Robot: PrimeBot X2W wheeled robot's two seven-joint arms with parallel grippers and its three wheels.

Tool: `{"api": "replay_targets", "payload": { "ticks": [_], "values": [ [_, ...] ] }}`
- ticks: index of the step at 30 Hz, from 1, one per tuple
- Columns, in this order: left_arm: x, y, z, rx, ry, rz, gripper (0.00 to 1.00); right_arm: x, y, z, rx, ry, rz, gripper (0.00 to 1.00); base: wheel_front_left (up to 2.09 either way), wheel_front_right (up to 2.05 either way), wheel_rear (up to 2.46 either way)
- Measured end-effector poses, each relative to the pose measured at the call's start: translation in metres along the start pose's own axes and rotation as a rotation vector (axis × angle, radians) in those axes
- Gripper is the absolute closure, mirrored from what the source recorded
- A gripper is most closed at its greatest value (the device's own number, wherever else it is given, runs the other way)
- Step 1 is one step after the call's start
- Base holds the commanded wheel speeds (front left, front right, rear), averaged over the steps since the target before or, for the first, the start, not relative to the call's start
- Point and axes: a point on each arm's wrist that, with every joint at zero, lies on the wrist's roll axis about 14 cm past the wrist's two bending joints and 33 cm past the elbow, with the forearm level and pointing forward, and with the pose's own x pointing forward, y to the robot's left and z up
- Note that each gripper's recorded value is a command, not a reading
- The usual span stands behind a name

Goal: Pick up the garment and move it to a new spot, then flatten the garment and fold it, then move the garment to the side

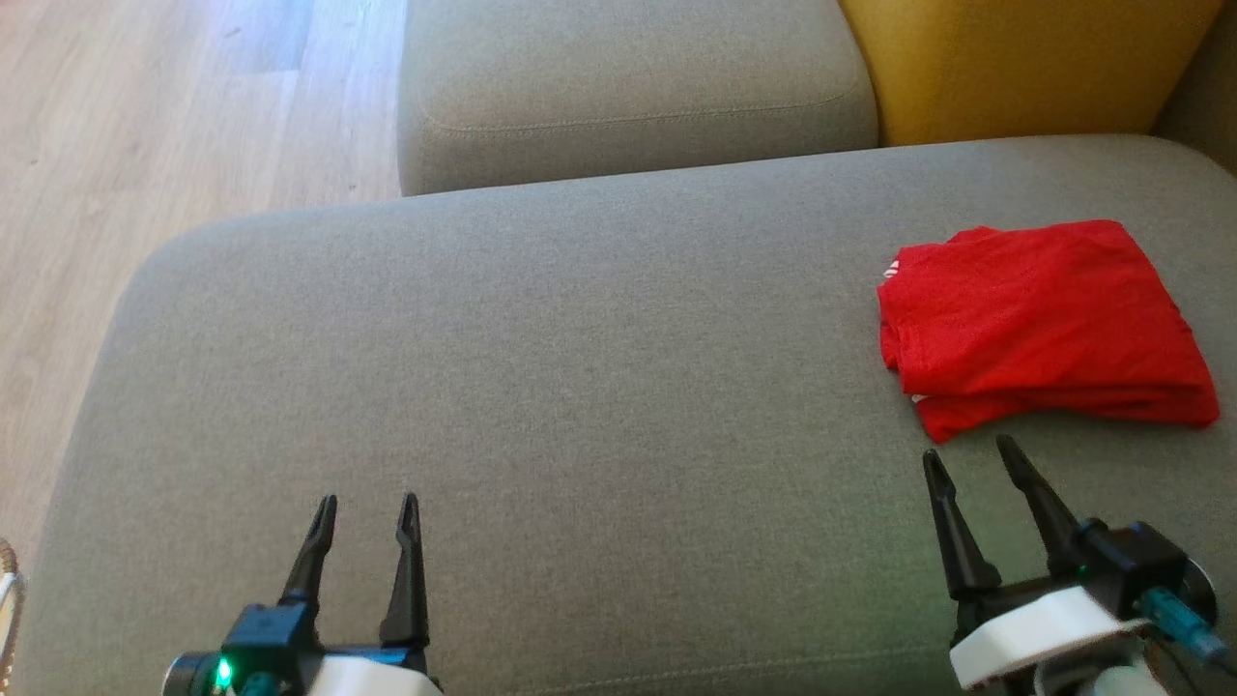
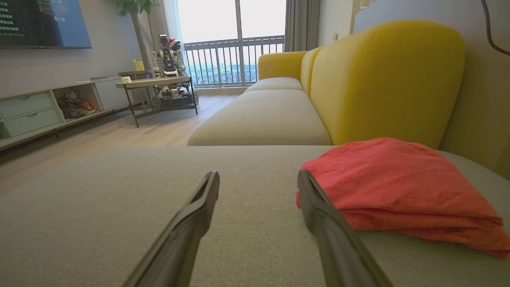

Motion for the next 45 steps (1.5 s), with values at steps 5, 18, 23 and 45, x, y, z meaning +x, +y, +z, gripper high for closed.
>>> {"api": "replay_targets", "payload": {
  "ticks": [5,18,23,45],
  "values": [
    [-0.014,0.0,-0.033,0.006,0.112,0.002,1.0,-0.015,-0.002,-0.035,0.014,0.113,-0.013,1.0,0.0,0.0,0.0],
    [-0.02,0.006,-0.052,-0.129,0.191,0.039,1.0,-0.026,-0.007,-0.054,0.142,0.185,-0.063,1.0,0.0,0.0,0.0],
    [-0.019,0.009,-0.056,-0.187,0.211,0.056,1.0,-0.024,-0.009,-0.054,0.2,0.188,-0.081,1.0,0.0,0.0,0.0],
    [-0.006,0.021,-0.06,-0.45,0.243,0.12,1.0,-0.013,-0.018,-0.053,0.454,0.183,-0.15,1.0,0.0,0.0,0.0]
  ]
}}
